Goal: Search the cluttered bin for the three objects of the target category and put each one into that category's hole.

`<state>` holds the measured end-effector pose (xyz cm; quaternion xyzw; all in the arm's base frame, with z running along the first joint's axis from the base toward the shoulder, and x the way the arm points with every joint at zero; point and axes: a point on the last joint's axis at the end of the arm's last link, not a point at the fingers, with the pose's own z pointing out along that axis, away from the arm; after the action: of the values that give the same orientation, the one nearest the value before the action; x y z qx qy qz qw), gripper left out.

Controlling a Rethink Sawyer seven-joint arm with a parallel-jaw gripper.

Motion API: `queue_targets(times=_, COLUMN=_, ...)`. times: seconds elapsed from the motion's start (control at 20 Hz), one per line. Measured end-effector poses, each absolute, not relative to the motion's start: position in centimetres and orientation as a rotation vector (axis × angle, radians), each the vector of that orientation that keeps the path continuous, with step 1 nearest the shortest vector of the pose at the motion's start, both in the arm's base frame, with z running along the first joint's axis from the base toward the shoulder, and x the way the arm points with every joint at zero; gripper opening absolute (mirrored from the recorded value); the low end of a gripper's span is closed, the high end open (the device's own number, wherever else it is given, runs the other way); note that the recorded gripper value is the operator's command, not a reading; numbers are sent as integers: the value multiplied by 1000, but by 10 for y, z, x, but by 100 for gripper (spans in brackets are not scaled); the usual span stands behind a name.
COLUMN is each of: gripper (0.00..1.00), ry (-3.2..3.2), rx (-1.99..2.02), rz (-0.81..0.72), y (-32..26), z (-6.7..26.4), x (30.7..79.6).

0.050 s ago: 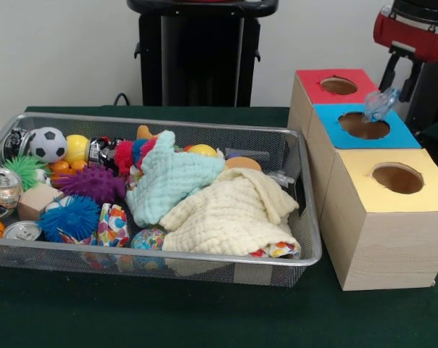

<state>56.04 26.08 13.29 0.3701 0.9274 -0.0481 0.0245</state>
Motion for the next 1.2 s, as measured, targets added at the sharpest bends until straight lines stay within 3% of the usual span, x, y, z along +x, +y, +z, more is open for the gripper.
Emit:
queue_targets(times=0.3, gripper=0, ry=2849, rx=1164, rz=-196, y=246, z=130, x=559)
queue_targets(times=0.35, gripper=100, ry=2840, rx=1158, rz=-235, y=237, z=127, x=556)
queue_targets(times=1.2, gripper=100, ry=2817, rx=1157, rz=-290, y=216, z=125, x=556)
